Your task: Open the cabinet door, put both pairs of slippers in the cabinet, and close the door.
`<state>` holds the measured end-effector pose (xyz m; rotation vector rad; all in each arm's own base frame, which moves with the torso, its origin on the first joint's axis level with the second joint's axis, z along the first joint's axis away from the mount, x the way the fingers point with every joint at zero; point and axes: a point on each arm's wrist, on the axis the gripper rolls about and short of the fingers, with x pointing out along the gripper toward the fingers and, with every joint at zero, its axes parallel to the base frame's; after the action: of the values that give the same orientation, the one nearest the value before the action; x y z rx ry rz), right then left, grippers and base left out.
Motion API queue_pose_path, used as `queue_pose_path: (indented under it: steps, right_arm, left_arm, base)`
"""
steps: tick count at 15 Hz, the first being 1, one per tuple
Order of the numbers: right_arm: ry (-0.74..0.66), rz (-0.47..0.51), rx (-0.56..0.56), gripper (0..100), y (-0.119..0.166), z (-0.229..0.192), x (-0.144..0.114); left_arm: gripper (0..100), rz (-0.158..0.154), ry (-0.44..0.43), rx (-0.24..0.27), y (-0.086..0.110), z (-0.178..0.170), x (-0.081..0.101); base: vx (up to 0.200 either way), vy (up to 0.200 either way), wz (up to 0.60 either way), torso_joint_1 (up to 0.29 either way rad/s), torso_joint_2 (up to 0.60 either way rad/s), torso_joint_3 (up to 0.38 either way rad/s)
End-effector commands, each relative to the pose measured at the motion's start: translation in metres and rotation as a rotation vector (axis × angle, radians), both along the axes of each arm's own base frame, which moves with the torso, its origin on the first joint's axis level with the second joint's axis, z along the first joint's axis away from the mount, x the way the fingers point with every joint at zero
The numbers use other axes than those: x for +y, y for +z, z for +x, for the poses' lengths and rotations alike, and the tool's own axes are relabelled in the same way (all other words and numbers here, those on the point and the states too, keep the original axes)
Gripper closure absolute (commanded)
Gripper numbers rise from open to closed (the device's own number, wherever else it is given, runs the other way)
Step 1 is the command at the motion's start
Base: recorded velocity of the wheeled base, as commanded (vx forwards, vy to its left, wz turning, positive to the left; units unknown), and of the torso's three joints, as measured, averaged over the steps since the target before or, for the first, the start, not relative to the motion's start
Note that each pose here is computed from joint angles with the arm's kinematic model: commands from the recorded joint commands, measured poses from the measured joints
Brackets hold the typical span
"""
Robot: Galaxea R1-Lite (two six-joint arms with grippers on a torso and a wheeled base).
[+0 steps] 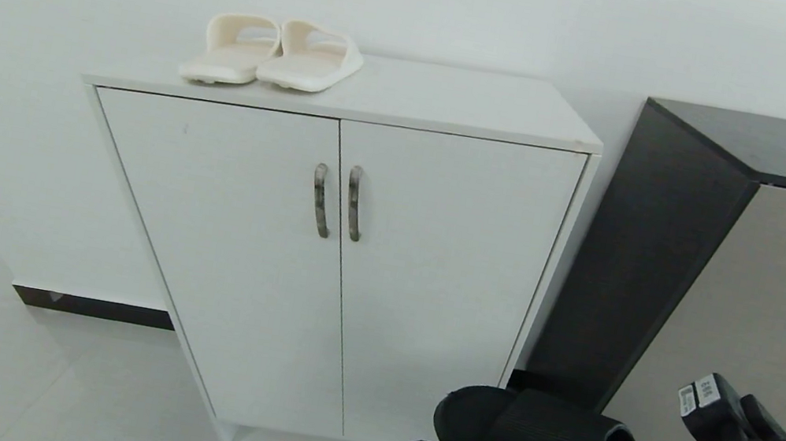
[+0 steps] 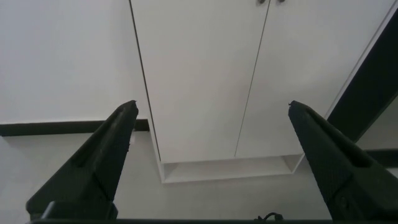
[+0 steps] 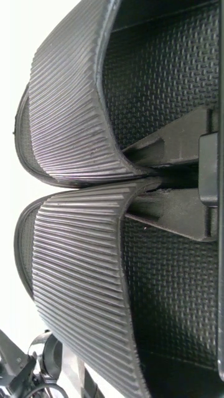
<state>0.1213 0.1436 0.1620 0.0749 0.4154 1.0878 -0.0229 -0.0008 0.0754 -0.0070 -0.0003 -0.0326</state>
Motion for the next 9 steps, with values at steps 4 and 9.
queue_pose_path:
  steps: [4,9]
  right_arm:
    - [0.019,-0.001,0.009,100,-0.0014,-0.0003,-0.0001]
    - [0.018,-0.005,0.012,100,-0.0029,-0.0001,-0.0007]
  left_arm:
    - [0,-0.001,0.000,0.000,0.0001,0.0001,0.0000]
    - [0,-0.007,0.003,0.001,0.0001,0.0001,0.0001]
  base:
    - [0.000,0.000,0.00,-0.162,0.46,0.300]
    - [0.040,0.000,0.00,-0.108,0.38,0.272]
